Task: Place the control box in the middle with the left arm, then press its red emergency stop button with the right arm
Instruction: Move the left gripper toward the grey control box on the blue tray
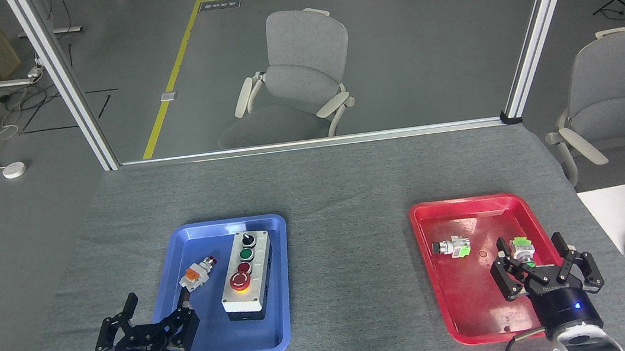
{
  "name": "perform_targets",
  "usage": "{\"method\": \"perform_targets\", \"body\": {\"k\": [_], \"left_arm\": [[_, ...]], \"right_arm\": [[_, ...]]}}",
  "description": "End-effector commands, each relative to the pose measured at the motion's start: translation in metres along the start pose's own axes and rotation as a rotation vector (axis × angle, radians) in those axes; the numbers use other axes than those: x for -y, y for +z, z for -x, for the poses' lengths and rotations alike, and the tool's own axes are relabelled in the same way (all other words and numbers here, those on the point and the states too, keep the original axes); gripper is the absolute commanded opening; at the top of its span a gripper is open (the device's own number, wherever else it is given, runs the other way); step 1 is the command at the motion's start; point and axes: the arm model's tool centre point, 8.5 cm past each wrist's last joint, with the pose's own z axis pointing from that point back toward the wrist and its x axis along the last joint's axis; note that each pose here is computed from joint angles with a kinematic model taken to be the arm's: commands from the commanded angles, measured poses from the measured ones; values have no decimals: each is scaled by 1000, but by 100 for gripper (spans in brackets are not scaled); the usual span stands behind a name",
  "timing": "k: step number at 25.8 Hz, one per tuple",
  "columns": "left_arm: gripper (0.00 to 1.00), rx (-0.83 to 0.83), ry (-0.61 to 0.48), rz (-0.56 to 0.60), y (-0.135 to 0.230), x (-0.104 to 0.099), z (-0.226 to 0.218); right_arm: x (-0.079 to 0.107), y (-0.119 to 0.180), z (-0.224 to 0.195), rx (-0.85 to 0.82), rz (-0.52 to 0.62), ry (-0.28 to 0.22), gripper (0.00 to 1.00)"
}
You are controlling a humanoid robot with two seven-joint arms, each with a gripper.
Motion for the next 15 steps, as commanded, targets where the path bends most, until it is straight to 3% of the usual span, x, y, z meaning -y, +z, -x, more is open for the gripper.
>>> {"method": "perform_targets", "body": {"k": [1, 9, 15], "left_arm": [[99, 1, -2, -21, 2, 4, 1], [99, 12, 20, -118, -1, -18, -4], [99, 27, 28, -108, -1, -13, -17]], "right_arm": [[0, 0, 0, 0, 0, 0, 98], [0, 2, 5, -17, 0, -2, 98], [-1, 2, 4, -18, -2, -7, 98]]}}
